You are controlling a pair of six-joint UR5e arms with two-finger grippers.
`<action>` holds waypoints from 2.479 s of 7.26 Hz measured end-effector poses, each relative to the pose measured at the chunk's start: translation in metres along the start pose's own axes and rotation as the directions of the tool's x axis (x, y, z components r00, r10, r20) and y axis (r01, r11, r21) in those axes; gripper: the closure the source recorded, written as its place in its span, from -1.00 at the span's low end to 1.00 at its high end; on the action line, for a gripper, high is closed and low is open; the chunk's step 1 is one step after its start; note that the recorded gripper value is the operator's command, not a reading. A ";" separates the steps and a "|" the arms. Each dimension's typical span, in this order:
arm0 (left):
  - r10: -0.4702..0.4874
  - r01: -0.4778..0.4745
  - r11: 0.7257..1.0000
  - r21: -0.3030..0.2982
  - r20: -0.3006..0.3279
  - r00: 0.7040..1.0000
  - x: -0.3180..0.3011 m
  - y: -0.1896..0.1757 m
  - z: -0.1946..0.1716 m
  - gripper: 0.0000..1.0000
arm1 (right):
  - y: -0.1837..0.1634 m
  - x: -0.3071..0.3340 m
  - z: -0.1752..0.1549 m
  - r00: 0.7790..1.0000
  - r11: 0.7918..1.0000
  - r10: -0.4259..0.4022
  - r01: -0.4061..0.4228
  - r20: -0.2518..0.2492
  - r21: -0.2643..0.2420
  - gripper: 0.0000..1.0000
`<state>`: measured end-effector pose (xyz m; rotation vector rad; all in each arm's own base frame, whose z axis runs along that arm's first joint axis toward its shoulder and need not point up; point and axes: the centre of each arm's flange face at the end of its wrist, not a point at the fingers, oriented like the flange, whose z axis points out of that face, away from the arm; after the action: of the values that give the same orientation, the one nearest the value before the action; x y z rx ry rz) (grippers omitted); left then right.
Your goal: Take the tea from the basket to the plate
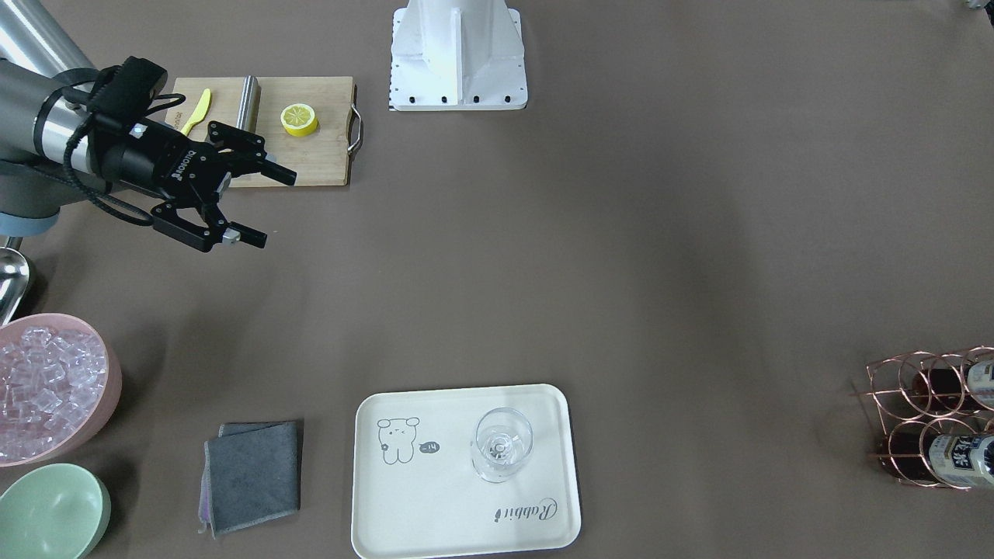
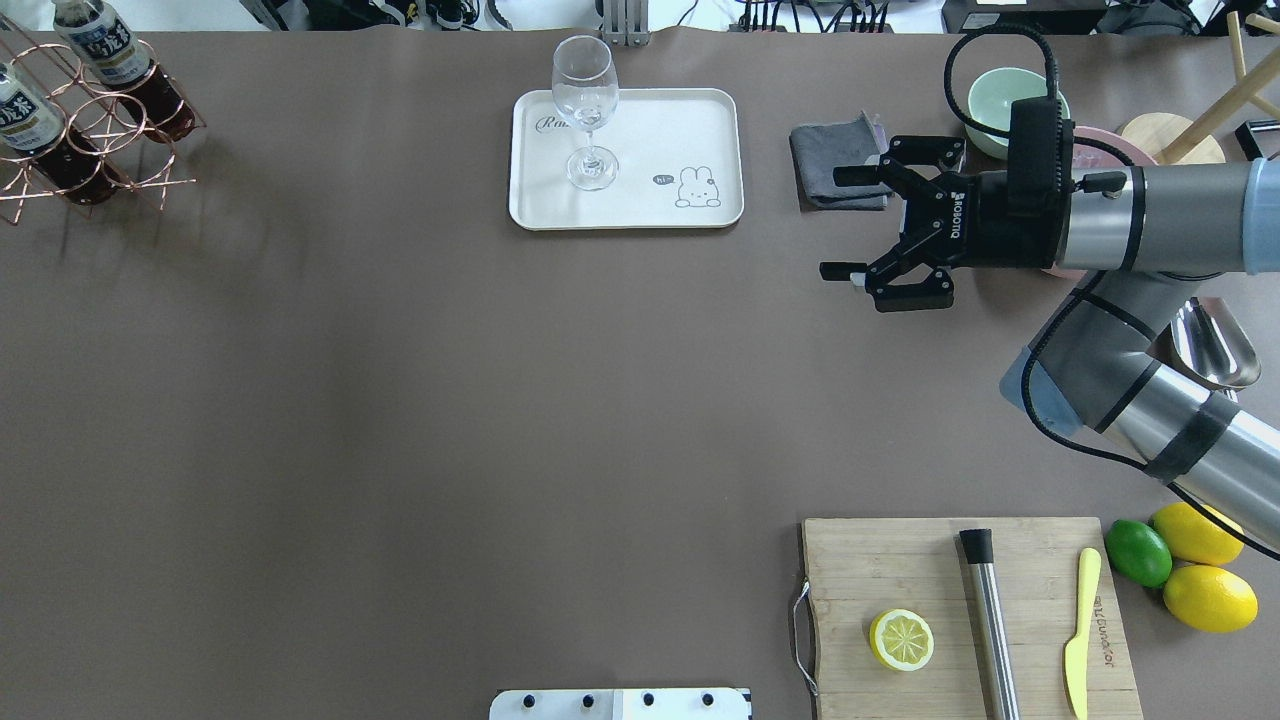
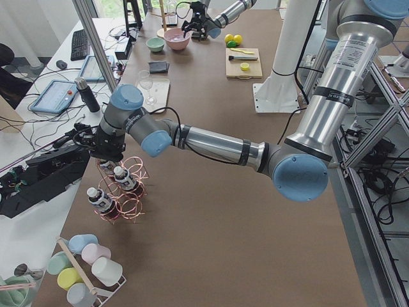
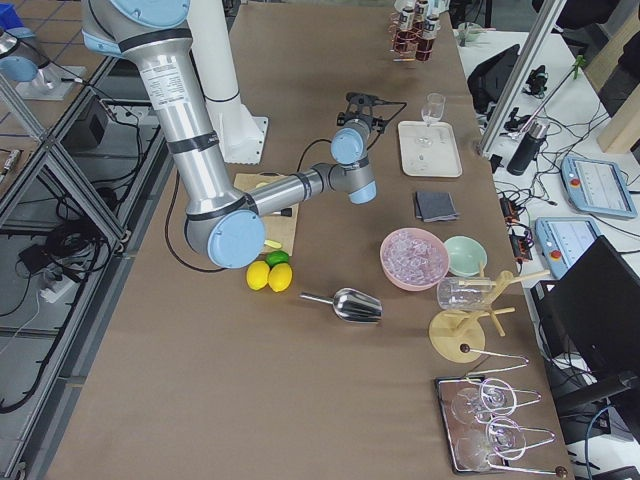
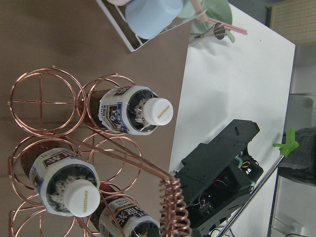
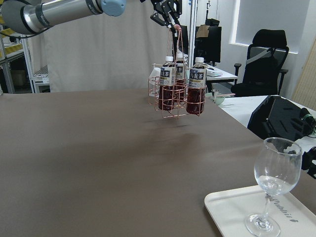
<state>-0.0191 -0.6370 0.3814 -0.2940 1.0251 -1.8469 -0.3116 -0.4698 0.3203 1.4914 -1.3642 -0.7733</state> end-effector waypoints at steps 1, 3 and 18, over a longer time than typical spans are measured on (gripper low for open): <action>-0.023 0.023 1.000 0.008 0.046 0.999 -0.026 0.046 -0.028 1.00 | -0.002 -0.003 0.004 1.000 1.000 0.009 -0.009 0.007 0.005 -0.99; -0.104 0.102 0.995 0.023 0.118 0.988 -0.098 0.152 -0.075 1.00 | -0.004 -0.006 0.007 1.000 1.000 0.014 -0.014 0.015 0.013 -0.99; 0.102 -0.078 0.993 -0.087 0.307 0.946 -0.373 0.570 -0.117 1.00 | 0.024 -0.011 -0.024 1.000 1.000 0.015 -0.015 0.002 0.007 -0.99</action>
<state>0.4600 -0.3672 -0.0376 -0.5551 0.8722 -1.6197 -0.3012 -0.4524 0.3492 1.4849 -1.3797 -0.7615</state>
